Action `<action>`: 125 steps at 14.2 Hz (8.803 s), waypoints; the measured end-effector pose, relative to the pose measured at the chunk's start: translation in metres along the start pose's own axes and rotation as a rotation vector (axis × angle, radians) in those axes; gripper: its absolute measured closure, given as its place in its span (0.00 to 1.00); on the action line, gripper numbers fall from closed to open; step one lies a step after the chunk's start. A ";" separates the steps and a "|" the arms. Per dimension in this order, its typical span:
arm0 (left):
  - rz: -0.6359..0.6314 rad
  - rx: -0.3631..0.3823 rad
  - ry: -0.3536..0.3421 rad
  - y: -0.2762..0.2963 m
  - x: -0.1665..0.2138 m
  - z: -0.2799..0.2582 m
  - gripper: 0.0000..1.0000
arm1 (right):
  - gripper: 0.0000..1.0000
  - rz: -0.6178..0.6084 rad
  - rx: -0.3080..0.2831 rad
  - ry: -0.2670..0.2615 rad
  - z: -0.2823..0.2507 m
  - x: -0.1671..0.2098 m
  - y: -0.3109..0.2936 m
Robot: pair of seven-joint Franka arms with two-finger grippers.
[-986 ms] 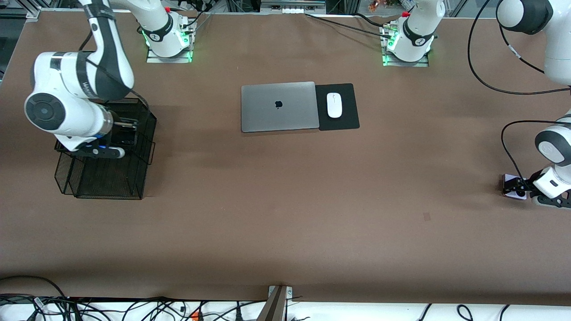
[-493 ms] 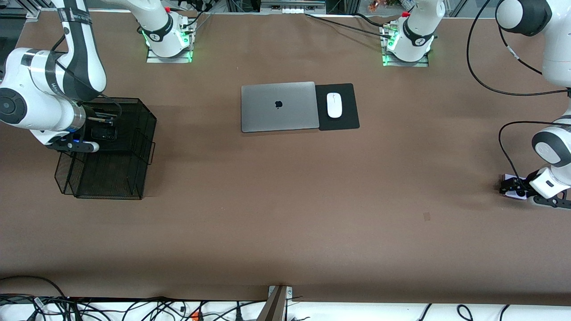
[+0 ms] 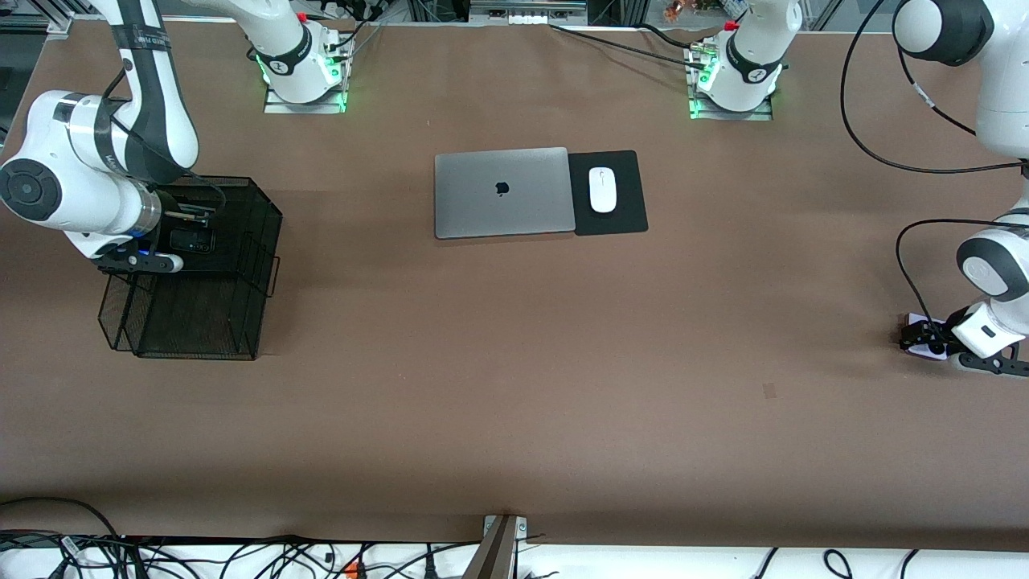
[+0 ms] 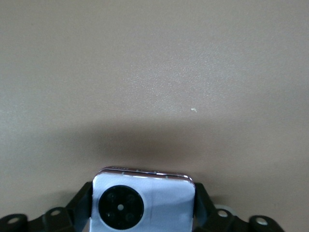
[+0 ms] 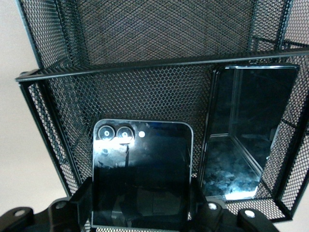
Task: Place phones with both arms
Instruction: 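Release the flip phone in the basket while the left gripper lifts the white phone, then carry the white phone toward the laptop while the right gripper withdraws, then set the white phone down with the left gripper and open it, then grasp the white phone with the right gripper while the left gripper withdraws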
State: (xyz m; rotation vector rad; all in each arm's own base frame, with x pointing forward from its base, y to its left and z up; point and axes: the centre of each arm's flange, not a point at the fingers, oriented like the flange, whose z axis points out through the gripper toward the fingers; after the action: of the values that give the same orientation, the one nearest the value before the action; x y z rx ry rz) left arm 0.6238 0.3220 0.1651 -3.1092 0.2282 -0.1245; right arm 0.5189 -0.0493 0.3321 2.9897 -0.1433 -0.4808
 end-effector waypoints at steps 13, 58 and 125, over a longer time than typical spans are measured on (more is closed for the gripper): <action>-0.049 -0.006 0.020 0.054 0.050 -0.019 0.15 | 0.16 0.008 -0.007 -0.007 0.011 0.000 -0.001; -0.297 -0.121 0.084 0.853 0.090 -0.035 0.15 | 0.00 -0.084 0.095 0.133 -0.203 0.039 -0.064; -0.097 -0.025 -0.050 0.327 0.021 -0.486 0.00 | 0.15 -0.393 0.124 0.490 0.087 0.040 -0.544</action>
State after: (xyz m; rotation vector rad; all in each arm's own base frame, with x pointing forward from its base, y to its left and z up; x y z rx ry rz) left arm 0.5581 -0.0120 0.6419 -3.1437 0.0790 -0.0459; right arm 0.5700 0.4761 0.1707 3.1495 0.4765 0.2530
